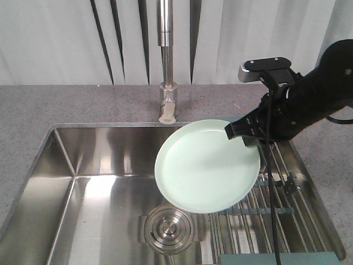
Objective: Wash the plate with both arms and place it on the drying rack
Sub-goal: 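Tilt and move the plate beneath the faucet spout with the right gripper, then lower the plate onto the drying rack with the right gripper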
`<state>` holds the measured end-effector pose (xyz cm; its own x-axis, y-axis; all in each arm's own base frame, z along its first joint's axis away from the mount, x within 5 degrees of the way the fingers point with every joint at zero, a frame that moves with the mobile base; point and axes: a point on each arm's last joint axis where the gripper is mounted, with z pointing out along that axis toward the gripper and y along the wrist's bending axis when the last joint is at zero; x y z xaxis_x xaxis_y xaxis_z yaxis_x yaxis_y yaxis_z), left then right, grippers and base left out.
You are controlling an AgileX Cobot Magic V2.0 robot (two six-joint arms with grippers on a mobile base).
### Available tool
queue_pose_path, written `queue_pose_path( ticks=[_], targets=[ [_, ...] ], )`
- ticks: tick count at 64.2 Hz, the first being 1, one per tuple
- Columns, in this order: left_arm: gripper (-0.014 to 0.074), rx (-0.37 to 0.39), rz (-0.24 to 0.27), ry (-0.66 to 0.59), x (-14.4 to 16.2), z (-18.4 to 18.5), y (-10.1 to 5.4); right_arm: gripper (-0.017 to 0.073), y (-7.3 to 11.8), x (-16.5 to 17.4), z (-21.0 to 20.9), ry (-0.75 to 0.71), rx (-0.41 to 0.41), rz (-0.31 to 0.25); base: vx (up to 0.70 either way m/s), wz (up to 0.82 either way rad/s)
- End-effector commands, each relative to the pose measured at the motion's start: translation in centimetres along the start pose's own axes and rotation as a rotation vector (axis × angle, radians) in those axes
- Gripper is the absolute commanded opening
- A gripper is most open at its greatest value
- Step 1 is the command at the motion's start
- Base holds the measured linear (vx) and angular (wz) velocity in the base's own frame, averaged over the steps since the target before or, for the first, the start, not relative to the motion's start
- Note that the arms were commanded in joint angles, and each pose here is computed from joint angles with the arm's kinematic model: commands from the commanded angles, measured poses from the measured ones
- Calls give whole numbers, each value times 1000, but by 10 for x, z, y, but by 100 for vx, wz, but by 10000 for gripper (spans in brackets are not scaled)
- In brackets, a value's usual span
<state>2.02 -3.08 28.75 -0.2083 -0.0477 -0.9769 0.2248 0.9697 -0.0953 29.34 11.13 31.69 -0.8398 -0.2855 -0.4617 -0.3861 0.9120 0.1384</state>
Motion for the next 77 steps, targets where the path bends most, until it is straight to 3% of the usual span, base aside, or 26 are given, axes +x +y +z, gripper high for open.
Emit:
queue_pose_path(
  ticks=[1, 8, 15, 25, 32, 40, 50, 62, 67, 77],
  targets=[
    [-6, -6, -32, -70, -12, 0, 1, -1, 25, 12, -31, -62, -89, -45, 0, 0],
    [-6, -6, -32, -70, -12, 0, 1, -1, 58, 29, -20, -99, -171, -63, 0, 0],
    [-6, -6, -32, -70, -12, 0, 1, -1, 79, 24, -5, -219, -203, -47, 0, 0],
    [-6, -6, -32, -70, -12, 0, 1, -1, 78, -7, 15, -344, -187, 25, 0, 0],
    [-6, -6, -32, -70, -12, 0, 1, -1, 60, -27, 29, -351, -141, 43, 0, 0],
    [-6, -6, -32, -70, -12, 0, 1, -1, 26, -36, 30, -316, -28, 8, 0, 0],
    [-6, -6, -32, -70, -12, 0, 1, -1, -30, -25, -1, -252, 160, 17, 0, 0],
    [-6, -6, -32, -70, -12, 0, 1, -1, -82, -9, -40, -238, 354, 65, 0, 0],
    [-6, -6, -32, -70, -12, 0, 1, -1, -97, -4, -40, -201, 405, 67, 0, 0],
    [-6, -6, -32, -70, -12, 0, 1, -1, -105, -8, -17, -149, 426, 16, 0, 0]
  ],
)
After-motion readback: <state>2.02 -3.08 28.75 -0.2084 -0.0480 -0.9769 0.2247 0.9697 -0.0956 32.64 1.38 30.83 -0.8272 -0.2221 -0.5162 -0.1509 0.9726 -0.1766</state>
